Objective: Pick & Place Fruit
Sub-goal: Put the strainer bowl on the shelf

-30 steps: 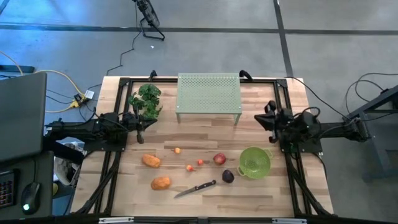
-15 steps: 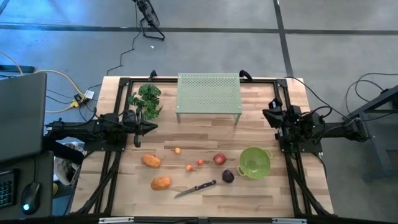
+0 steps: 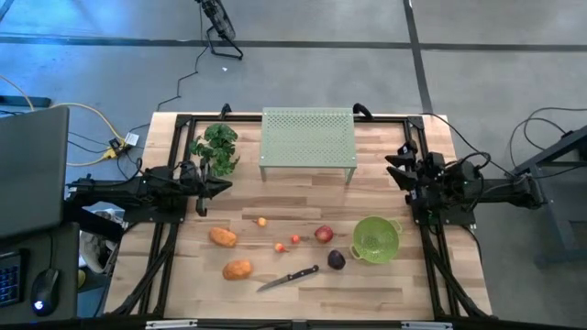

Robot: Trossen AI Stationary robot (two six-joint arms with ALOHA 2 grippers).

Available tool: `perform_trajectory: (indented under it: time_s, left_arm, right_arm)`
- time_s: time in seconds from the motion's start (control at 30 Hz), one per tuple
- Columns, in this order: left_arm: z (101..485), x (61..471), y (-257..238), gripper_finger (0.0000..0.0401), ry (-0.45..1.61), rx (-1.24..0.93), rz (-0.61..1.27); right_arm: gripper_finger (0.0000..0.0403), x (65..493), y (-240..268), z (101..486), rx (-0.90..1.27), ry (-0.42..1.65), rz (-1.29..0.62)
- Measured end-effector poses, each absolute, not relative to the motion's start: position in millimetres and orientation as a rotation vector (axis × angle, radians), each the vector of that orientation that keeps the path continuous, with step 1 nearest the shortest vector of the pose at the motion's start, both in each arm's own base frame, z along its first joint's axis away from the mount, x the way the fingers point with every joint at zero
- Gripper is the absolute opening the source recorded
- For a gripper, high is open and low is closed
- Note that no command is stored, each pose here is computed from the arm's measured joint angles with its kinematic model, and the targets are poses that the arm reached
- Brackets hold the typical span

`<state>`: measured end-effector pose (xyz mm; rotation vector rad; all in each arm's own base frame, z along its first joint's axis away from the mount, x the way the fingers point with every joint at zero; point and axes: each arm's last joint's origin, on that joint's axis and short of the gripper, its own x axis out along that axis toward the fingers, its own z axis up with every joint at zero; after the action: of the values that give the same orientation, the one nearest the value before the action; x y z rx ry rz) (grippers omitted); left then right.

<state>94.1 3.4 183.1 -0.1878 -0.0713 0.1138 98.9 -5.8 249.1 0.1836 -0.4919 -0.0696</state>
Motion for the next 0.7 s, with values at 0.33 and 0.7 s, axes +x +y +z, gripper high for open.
perform_trajectory:
  time_s: [0.33,0.7]
  left_arm:
    - [182,94,4,0.0000,-0.059,-0.187,0.120]
    - [181,94,4,0.0000,-0.046,-0.183,0.122]
  right_arm:
    - [0.0156,97,-7,270,0.320,-0.288,-0.119]
    - [0.0156,96,-6,286,0.314,-0.083,-0.147]
